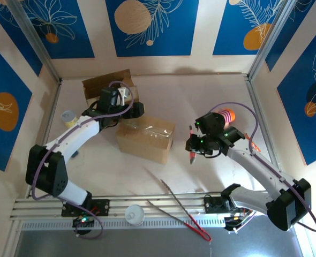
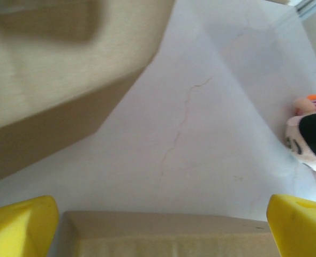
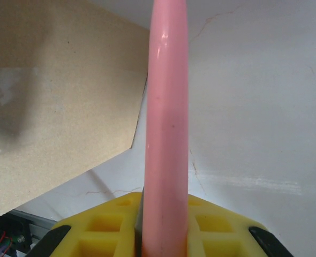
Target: Unpack the express box
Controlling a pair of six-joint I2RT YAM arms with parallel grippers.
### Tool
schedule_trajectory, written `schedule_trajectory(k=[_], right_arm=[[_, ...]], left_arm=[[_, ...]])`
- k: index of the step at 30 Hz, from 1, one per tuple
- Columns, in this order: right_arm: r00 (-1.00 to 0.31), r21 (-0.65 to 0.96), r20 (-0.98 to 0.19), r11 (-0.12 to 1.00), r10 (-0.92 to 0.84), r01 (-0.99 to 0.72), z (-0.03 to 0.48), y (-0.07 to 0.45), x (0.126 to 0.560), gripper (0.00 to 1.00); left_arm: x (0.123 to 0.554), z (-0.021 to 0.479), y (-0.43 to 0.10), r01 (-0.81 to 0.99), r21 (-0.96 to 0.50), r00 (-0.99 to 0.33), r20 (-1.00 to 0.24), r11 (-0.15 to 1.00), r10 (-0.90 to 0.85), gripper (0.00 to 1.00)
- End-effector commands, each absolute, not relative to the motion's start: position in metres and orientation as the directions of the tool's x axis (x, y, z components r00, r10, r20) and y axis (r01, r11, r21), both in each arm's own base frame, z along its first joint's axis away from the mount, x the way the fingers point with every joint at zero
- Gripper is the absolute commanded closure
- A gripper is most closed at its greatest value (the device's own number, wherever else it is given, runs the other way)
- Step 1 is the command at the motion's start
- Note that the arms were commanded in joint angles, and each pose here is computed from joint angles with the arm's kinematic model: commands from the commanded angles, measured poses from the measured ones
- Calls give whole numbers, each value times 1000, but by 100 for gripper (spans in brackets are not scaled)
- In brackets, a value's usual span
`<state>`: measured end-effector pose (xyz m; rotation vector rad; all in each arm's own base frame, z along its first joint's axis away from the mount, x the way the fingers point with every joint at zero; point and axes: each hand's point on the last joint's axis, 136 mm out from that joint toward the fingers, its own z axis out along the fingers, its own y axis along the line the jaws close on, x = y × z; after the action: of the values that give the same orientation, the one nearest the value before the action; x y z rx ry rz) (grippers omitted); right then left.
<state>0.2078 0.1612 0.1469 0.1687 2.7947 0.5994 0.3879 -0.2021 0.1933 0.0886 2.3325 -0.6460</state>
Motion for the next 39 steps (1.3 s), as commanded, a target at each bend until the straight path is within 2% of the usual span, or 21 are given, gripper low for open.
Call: schedule_trajectory(k=[1,9,25,39], right_arm=[[-957,447,-220,891,188,72,145,163,202,100],[-959,460,-210,885,189,74,142,165,202,100],[-960,468,-209,881,188,71,143,167,203,100],[-963,461,-200,885,180,70,142,167,200,100]], left_arm=[[378,210,-182,213,-348,-706,-701,913,-103,0],[371,200,-185,230,-398,-677,-721,888,-147,0],[344,171,-166,133,-255,-680,-727,958,-99,0],[333,134,-168,117,-240,-644,-757,964,-110,2]])
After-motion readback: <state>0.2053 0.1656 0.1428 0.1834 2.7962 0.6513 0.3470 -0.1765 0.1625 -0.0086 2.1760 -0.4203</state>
